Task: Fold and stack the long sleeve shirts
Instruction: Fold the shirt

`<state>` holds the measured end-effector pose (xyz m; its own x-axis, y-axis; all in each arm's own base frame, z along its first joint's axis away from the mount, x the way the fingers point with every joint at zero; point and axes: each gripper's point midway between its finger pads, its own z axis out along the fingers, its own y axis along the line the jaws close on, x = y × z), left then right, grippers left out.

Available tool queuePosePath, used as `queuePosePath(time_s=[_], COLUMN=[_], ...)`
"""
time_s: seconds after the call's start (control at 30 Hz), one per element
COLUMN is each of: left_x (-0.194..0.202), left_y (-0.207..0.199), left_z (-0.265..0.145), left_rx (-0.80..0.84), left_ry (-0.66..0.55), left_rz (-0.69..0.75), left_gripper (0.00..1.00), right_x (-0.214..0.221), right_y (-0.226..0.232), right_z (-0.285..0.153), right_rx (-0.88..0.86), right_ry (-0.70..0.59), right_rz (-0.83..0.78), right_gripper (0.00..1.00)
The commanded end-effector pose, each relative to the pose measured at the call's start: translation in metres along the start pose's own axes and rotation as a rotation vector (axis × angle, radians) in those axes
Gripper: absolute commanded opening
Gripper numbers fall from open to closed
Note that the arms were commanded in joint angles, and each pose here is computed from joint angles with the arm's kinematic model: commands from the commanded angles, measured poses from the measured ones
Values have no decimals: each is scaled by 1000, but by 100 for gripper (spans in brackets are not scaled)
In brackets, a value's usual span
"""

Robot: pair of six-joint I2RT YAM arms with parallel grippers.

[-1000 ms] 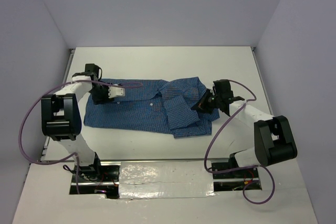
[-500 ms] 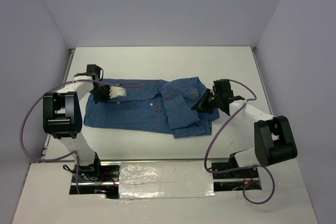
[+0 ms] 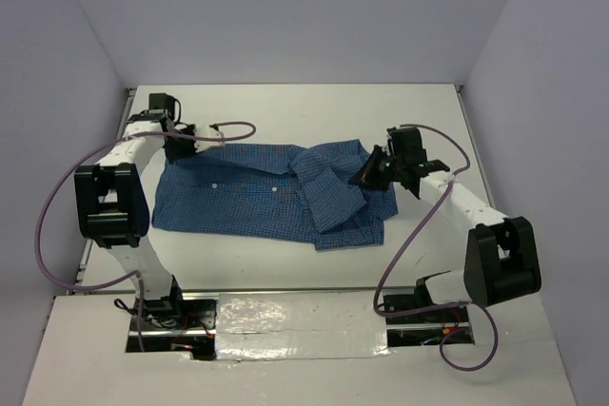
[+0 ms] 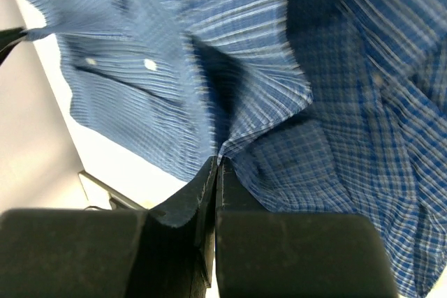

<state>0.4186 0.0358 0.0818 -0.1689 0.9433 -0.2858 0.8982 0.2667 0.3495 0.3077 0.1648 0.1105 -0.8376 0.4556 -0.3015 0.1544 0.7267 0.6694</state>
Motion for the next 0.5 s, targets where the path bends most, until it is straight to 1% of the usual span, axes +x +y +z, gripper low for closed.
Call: queuePosePath(time_s=[0.0, 0.1, 0.17, 0.2, 0.23, 0.33, 0.47], left_x=[5, 16, 23, 28, 28, 28, 30], left_y=[39, 57, 61, 55, 56, 44, 40], left_z=[-17, -33, -39, -37, -41, -38, -32], left_rx=[-109, -151, -163, -152, -161, -144, -137], left_ry=[-3, -3, 16, 29, 39, 35, 32], left_rz=[-45, -35, 13, 29, 77, 131, 125], left_gripper=[0, 0, 0, 0, 0, 0, 0], right_x=[-24, -19, -8, -1, 5, 18, 32], right_y=[32, 36, 35, 31, 31, 24, 19], right_z=[-31, -45, -49, -51, -53, -57, -66], right_rx=[-60, -64, -74, -73, -81, -74, -69], right_ry=[-75, -63, -29, -9, 9, 38, 69], right_rz=[-107, -142, -150, -150, -149, -140, -141], right_gripper=[0, 0, 0, 0, 0, 0, 0])
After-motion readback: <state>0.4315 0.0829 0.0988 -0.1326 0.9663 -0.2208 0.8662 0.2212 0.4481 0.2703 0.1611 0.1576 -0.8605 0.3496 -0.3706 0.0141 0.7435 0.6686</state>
